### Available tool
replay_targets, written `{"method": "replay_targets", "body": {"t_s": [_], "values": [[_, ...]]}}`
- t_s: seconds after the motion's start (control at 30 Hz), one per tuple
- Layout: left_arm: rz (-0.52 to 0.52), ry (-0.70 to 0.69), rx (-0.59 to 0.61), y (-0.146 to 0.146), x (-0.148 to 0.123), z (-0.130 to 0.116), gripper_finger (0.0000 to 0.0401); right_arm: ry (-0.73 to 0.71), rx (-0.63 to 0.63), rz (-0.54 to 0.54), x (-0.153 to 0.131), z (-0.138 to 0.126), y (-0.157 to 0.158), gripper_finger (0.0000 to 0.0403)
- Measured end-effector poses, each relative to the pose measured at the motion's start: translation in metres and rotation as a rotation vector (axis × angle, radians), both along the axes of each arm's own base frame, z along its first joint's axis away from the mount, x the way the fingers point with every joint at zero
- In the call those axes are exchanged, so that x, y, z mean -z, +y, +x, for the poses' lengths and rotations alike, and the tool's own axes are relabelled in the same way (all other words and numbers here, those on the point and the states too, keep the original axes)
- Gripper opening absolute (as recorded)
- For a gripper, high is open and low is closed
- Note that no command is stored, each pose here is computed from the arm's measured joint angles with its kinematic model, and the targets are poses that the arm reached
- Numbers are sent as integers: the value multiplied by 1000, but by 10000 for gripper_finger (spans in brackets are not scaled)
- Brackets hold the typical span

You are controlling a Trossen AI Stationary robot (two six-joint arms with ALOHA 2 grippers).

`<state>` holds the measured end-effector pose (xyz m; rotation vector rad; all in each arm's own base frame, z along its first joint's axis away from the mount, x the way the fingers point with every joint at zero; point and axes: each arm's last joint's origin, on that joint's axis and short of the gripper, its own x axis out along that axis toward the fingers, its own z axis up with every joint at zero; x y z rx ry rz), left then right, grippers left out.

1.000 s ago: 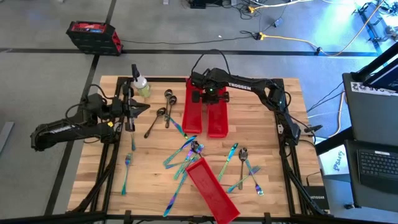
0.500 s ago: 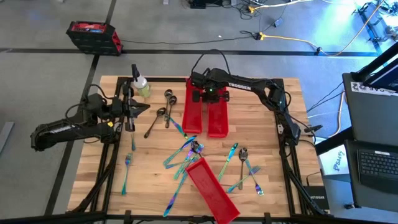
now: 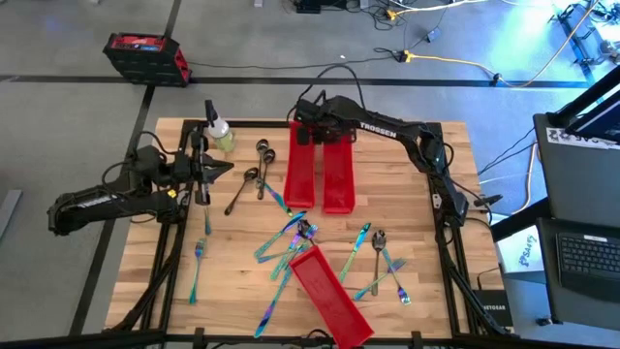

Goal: Sort silverware
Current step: Move the bottom red silverware bin to the top right of the table

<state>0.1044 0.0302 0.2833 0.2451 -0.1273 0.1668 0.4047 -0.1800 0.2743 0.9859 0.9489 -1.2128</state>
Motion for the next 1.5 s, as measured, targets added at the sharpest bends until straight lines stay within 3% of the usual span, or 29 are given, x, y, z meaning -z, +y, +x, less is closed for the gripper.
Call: {"method": "replay_targets", "body": {"t_s": [0.17,0.27,0.4,0.5,0.67,0.83,1.0,1.1,1.23,1.37,1.5], "values": [[-2,5,0,0,0,0,0,15,-98,-313,-42,12,22,71],[-1,3,0,0,0,0,0,-8,-299,-395,-62,25,68,71],[2,23,-1,0,2,0,0,-46,-563,-303,-66,30,153,71],[6,30,-2,0,3,1,0,-26,-714,-158,-62,23,213,71],[-7,25,-2,0,2,0,0,-146,-648,143,-65,6,292,71],[-34,30,1,1,3,2,0,-129,-563,242,-62,-21,359,71],[-41,106,18,1,11,5,0,-103,-448,268,-58,-45,400,76],[-9,117,134,-2,11,7,0,-82,-472,266,-50,-52,419,81],[114,160,262,-7,16,14,0,-17,-564,241,-34,-55,436,81],[265,211,355,-14,23,27,0,44,-565,222,-15,-51,442,81],[288,249,464,-25,31,44,0,42,-573,237,-8,-48,446,81]]}}
